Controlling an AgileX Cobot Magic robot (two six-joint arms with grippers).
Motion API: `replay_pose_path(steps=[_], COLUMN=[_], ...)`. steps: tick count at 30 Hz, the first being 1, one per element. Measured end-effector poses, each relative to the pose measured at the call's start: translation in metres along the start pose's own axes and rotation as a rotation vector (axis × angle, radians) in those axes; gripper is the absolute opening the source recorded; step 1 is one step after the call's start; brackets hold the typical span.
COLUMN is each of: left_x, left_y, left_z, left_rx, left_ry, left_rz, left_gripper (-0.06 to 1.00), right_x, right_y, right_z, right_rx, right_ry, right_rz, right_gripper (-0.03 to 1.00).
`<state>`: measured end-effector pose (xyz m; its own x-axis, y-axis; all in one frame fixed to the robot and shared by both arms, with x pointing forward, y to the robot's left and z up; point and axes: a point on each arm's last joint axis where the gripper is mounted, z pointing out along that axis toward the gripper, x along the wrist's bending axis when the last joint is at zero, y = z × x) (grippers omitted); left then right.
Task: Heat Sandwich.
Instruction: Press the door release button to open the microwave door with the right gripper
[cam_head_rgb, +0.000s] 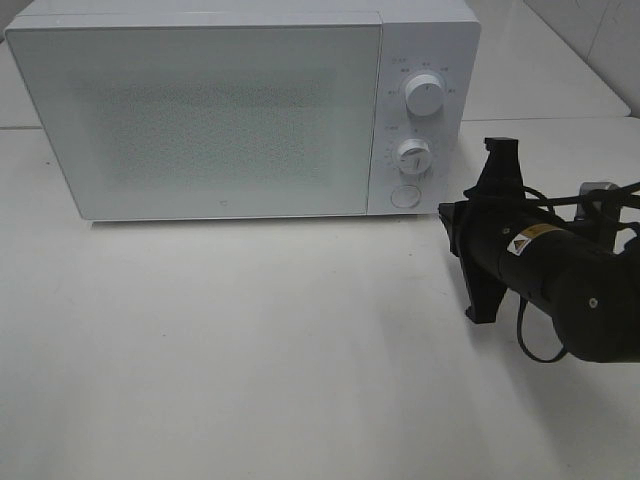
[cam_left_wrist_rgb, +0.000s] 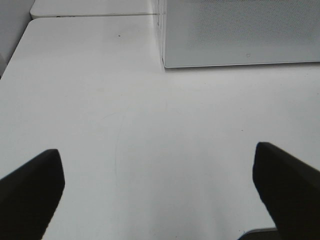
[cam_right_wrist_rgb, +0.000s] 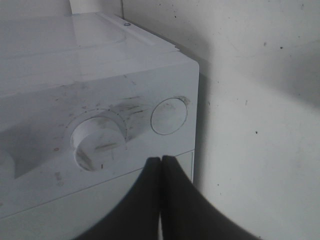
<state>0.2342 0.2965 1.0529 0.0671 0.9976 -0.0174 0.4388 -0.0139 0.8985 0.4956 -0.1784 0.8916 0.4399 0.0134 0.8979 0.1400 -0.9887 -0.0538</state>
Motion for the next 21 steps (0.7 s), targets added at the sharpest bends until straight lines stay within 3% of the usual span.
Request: replay_pose_path(steps=[21], left_x=[0.000], left_y=[0.000], left_z=[0.000], left_rx=[0.000], left_ry=[0.000], left_rz=[0.000], left_gripper=[0.96], right_x=[-0.008], right_y=[-0.019], right_z=[0.053], right_rx=[0.020], right_ry=[-0.047], right_rz=[-0.007], right_gripper=[0.01])
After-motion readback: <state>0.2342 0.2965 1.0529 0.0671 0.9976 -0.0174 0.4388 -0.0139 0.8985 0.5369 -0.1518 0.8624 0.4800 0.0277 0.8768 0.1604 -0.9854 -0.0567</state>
